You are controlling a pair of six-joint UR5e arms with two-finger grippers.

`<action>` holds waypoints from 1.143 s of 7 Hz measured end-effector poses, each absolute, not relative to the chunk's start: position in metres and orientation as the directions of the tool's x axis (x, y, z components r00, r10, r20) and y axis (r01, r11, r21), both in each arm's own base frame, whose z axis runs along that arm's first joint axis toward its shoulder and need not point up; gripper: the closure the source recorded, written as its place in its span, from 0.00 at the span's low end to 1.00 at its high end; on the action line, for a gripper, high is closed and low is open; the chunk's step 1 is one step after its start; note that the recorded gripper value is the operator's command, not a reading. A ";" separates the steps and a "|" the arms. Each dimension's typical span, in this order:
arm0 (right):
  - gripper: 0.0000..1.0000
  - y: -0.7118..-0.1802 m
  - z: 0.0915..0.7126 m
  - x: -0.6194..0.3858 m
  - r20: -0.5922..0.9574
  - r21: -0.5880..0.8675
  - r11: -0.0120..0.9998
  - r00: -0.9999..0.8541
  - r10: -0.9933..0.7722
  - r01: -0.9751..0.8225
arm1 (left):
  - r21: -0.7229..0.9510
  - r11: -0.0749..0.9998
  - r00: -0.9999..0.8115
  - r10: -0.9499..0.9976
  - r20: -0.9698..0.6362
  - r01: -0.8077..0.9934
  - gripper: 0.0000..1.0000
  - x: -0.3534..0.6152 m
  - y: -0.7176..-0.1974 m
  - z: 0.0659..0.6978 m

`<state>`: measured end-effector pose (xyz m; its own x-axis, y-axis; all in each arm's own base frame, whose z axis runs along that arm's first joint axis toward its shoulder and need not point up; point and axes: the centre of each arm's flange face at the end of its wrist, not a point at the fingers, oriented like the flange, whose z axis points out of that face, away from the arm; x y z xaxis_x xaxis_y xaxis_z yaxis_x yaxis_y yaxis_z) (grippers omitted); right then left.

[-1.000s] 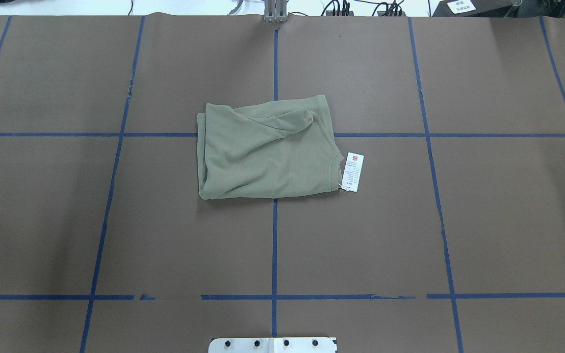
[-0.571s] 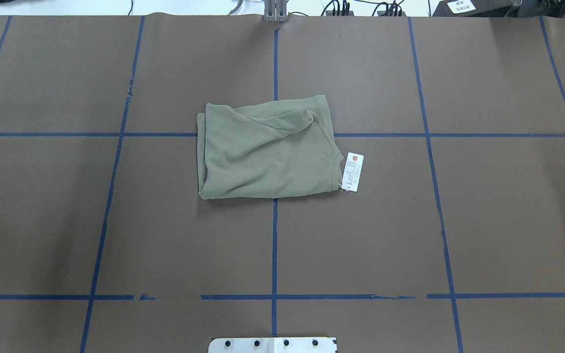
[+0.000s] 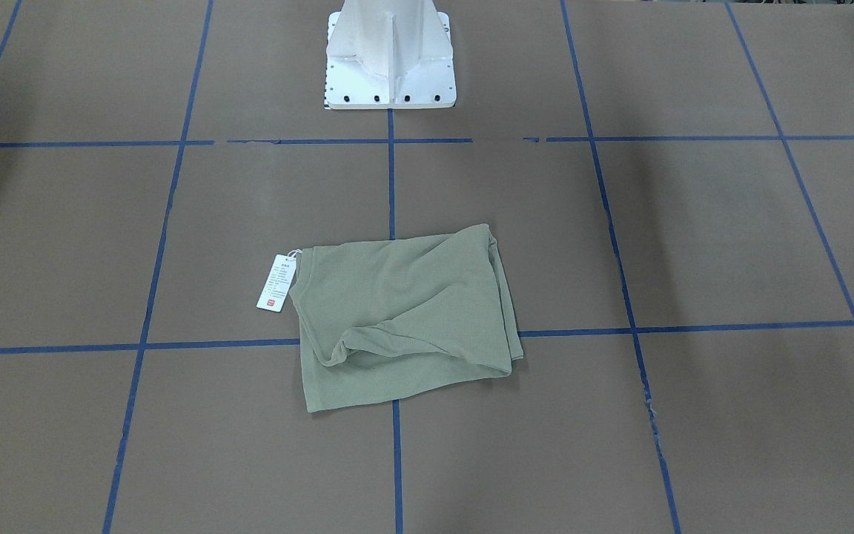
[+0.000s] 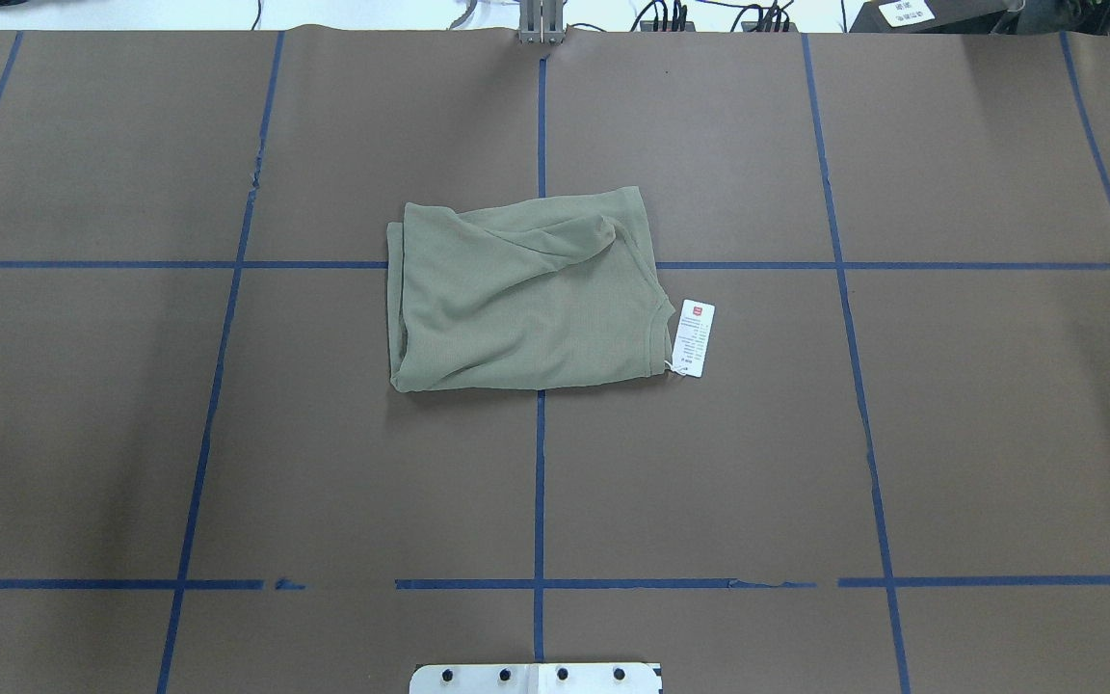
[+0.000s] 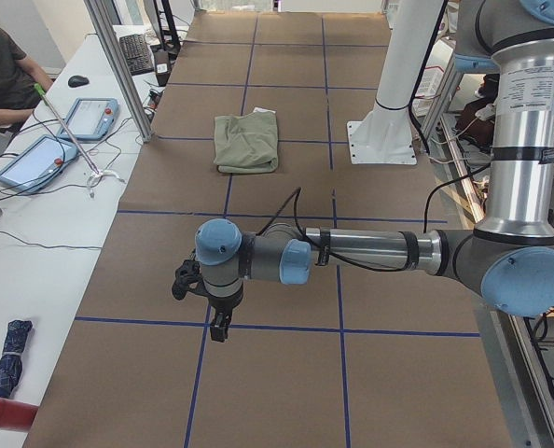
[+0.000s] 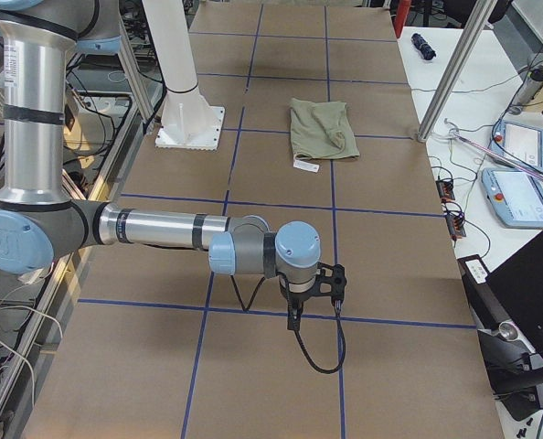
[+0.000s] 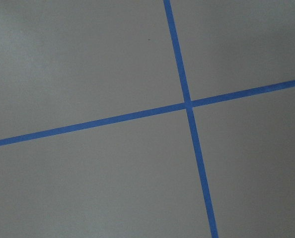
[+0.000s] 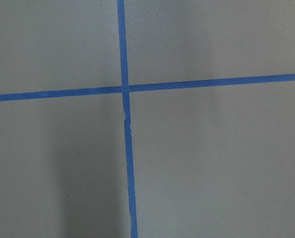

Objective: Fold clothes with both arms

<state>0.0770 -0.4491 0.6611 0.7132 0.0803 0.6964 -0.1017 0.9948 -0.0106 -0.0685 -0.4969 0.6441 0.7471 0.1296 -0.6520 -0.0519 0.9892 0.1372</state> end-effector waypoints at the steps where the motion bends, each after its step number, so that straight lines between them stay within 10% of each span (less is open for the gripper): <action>1: 0.00 -0.449 0.661 0.077 0.697 -0.009 0.995 0.713 0.079 -0.102 | 0.127 0.991 0.744 0.114 -0.658 -0.039 0.00 -0.068 -0.497 0.644; 8: 0.00 -0.450 0.657 0.078 0.698 -0.003 0.995 0.712 0.075 -0.103 | 0.126 0.991 0.742 0.109 -0.662 -0.034 0.00 -0.068 -0.497 0.643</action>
<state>0.0775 -0.4503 0.6573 0.7120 0.0754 0.6981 -0.1029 0.9947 -0.0026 -0.0678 -0.4971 0.6432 0.7416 0.1092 -0.6619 -0.0336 0.9915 0.1258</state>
